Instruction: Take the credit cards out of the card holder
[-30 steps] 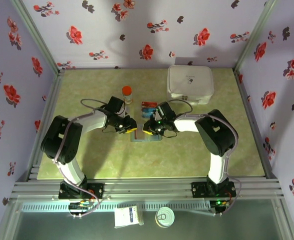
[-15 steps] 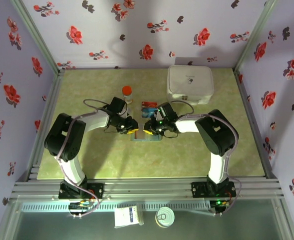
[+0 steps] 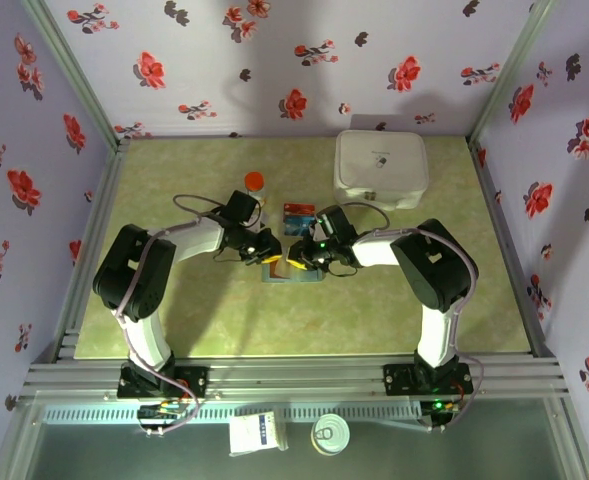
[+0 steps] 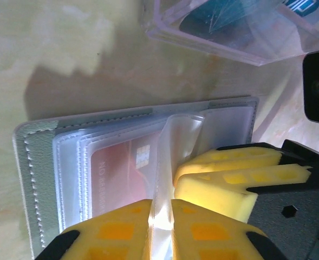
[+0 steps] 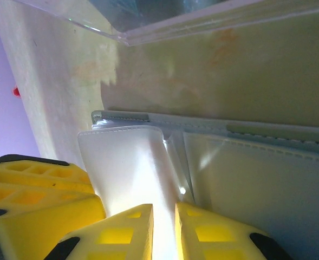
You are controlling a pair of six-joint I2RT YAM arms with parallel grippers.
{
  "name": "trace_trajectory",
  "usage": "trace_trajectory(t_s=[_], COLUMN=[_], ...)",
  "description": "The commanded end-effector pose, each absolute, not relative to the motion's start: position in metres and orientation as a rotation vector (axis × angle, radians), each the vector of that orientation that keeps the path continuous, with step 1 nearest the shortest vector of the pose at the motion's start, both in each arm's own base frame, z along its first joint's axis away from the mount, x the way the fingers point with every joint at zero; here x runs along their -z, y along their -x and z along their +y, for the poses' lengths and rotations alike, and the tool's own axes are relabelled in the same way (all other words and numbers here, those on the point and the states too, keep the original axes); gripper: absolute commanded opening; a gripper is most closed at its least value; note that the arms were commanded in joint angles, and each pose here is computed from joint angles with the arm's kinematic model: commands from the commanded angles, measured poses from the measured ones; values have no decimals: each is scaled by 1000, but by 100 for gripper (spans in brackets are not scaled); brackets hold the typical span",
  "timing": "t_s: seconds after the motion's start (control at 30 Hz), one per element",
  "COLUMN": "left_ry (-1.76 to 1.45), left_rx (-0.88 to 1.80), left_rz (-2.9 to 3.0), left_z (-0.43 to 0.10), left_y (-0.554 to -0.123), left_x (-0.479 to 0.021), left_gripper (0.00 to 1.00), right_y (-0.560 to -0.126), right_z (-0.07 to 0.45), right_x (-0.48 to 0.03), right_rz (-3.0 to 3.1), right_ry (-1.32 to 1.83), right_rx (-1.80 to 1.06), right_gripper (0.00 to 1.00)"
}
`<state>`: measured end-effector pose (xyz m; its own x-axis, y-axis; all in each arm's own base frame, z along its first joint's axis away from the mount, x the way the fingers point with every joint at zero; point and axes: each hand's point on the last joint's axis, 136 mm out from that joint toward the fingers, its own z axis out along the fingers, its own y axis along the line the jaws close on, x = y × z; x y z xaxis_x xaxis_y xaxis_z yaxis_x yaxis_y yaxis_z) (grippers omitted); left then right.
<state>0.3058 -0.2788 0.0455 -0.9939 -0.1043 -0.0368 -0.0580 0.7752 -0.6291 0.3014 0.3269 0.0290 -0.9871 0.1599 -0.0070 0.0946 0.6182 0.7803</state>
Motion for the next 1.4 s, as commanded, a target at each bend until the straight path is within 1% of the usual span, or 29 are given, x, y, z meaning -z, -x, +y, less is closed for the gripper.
trace_trajectory(t_s=[0.0, 0.2, 0.53, 0.6, 0.73, 0.83, 0.97, 1.23, 1.37], left_ry=[114, 103, 72, 56, 23, 6, -19, -35, -35], left_rx=[1063, 1074, 1101, 1110, 1120, 1122, 1126, 1124, 1123], left_rz=[2876, 2862, 2845, 2843, 2843, 2856, 2883, 2918, 2920], left_z=[-288, -290, -305, -311, -325, -335, -350, -362, -363], left_y=[-308, -308, -311, -311, -312, -312, -311, -309, -309], left_x=[-57, -66, -76, -79, -81, -76, -64, -47, -45], left_gripper=[16, 19, 20, 22, 30, 37, 43, 49, 51], right_y=[-301, -303, -306, -306, -307, -306, -303, -299, -300], right_z=[320, 314, 272, 263, 245, 237, 233, 231, 231], right_x=[-29, -47, -82, -89, -103, -107, -110, -109, -110], right_rz=[2758, 2729, 2696, 2683, 2658, 2654, 2651, 2657, 2654], right_ry=[-255, -222, -180, -183, -192, -193, -195, -203, -208], right_rx=[-1292, -1245, -982, -946, -886, -862, -854, -853, -858], right_gripper=[21, 29, 33, 33, 35, 36, 37, 39, 39])
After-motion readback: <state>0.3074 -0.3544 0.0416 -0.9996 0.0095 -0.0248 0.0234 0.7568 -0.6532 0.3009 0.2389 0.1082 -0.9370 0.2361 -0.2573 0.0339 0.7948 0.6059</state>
